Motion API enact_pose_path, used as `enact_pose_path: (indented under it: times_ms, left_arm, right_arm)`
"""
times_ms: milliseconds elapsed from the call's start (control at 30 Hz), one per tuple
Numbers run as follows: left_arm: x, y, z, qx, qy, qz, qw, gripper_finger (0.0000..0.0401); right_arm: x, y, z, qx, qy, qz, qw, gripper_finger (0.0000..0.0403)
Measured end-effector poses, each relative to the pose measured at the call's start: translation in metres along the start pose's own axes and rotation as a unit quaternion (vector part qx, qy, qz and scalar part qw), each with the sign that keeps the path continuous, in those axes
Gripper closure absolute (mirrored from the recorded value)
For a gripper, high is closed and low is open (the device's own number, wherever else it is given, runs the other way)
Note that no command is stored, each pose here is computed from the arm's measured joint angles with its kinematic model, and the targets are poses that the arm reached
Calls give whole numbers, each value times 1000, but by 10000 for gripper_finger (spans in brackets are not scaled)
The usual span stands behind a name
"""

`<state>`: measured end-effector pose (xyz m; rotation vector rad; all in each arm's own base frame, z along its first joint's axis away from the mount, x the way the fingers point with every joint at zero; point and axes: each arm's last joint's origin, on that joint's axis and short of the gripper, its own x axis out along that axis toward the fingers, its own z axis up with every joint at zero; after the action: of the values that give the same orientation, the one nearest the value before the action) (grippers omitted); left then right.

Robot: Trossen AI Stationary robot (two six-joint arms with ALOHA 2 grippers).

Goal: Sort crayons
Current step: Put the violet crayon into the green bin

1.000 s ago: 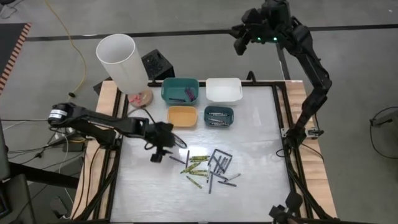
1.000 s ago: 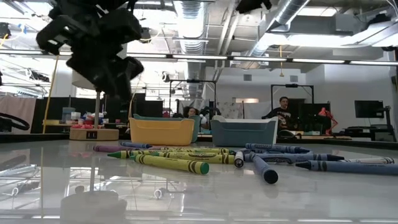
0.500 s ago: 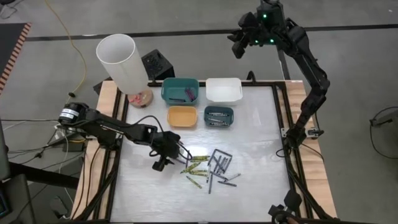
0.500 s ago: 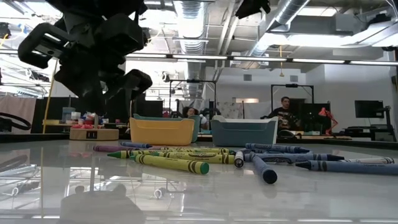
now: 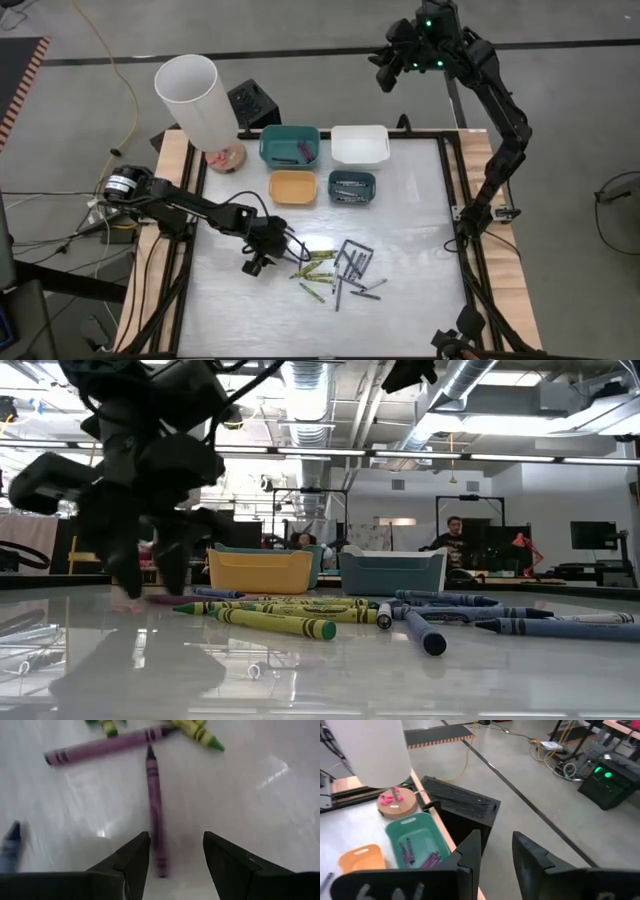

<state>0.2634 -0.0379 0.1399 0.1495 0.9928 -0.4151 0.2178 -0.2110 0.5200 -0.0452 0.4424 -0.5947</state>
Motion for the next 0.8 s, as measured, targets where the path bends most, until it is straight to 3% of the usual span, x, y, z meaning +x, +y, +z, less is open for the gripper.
enact_pose_path:
  times_ms: [233, 600, 800]
  left_arm:
    - [2, 10, -4, -18, 4, -16, 1000, 242]
    - [11, 14, -10, -9, 31, -14, 999, 385]
    - [8, 14, -10, -45, 27, -15, 999, 391]
  right_arm:
    - [0, 1, -1, 1, 4, 2, 1000, 294]
    - [0, 1, -1, 10, 5, 2, 1000, 294]
    - [0, 1, -1, 10, 5, 2, 1000, 294]
